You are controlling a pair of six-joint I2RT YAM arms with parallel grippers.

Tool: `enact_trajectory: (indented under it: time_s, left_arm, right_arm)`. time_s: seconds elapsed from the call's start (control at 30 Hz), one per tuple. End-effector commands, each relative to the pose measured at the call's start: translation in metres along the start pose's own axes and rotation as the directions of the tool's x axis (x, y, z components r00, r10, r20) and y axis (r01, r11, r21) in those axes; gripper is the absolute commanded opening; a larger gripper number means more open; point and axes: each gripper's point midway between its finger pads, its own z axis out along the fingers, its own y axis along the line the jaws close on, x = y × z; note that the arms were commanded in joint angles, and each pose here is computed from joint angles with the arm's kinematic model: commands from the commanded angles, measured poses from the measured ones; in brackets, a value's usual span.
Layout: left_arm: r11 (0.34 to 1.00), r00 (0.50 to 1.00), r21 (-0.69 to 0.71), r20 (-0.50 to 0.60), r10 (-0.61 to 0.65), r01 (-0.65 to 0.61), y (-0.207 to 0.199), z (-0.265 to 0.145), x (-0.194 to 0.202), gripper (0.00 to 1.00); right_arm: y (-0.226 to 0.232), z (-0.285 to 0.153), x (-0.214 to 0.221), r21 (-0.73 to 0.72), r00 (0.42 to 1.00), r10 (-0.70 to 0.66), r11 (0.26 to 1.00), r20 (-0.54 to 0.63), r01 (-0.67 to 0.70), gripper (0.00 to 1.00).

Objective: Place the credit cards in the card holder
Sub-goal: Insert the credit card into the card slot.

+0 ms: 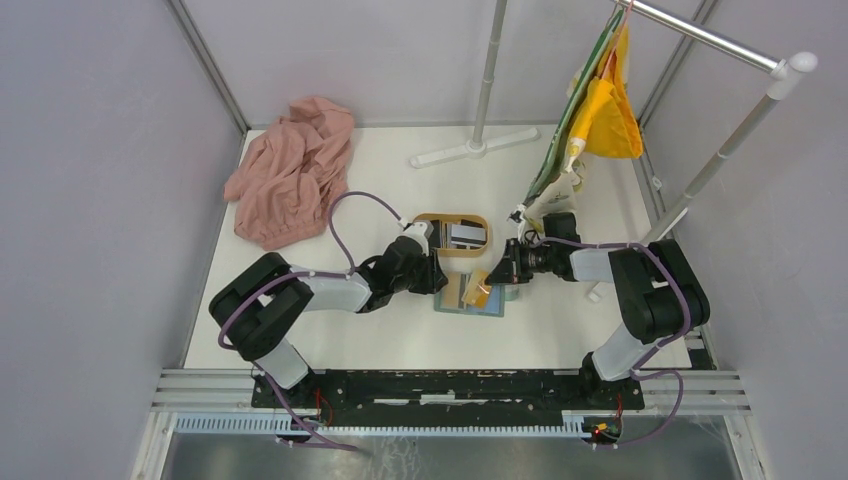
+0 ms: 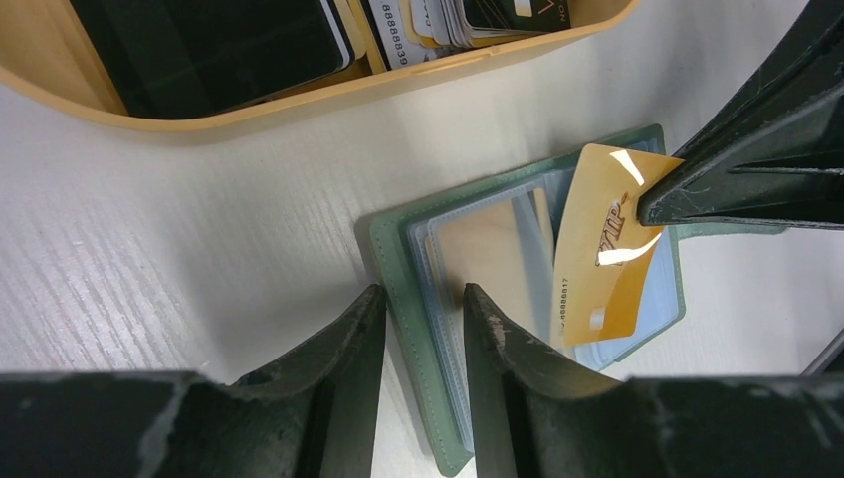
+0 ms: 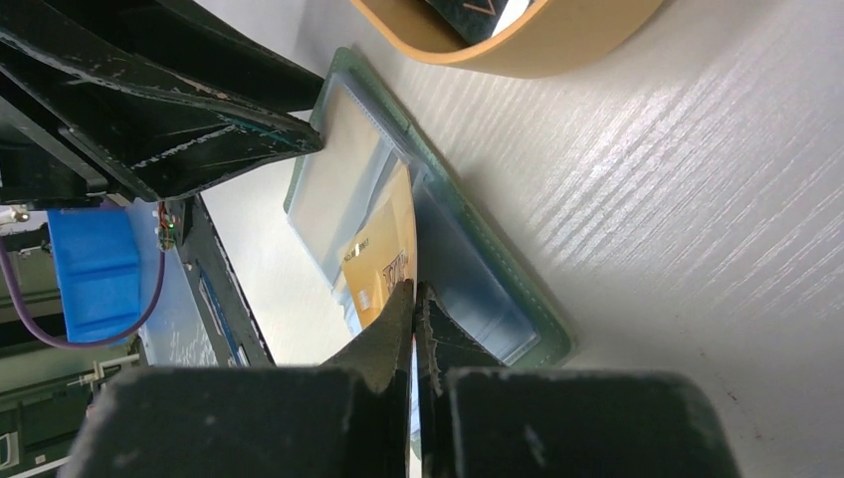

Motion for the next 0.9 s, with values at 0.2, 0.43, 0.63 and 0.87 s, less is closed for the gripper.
enact_trajectory:
  time_s: [0.2,0.43,0.63,0.87]
  left_arm:
    - [0.997,0.996,0.047,-0.072,0.062,-0.058,-0.005,0.005,0.014,0.41]
    - [0.997,0.995,0.052,-0.072,0.063,-0.059,-0.006,0.005,0.013,0.41]
    - [0.996,0.995,0.063,-0.072,0.068,-0.063,-0.009,0.005,0.012,0.41]
    - [0.994,0.994,0.081,-0.076,0.075,-0.069,-0.013,0.006,0.011,0.41]
  right_arm:
    - [-0.001,0.004,0.002,0.038,0.998,-0.052,0.998,-0.029,0.053,0.00]
    - [-0.001,0.008,0.015,0.050,0.998,-0.001,0.999,-0.066,0.004,0.00]
    - [-0.003,0.008,0.026,0.060,0.995,0.065,0.996,-0.072,-0.061,0.00]
    - [-0.007,0.011,0.034,0.076,0.984,0.152,0.986,-0.089,-0.146,0.00]
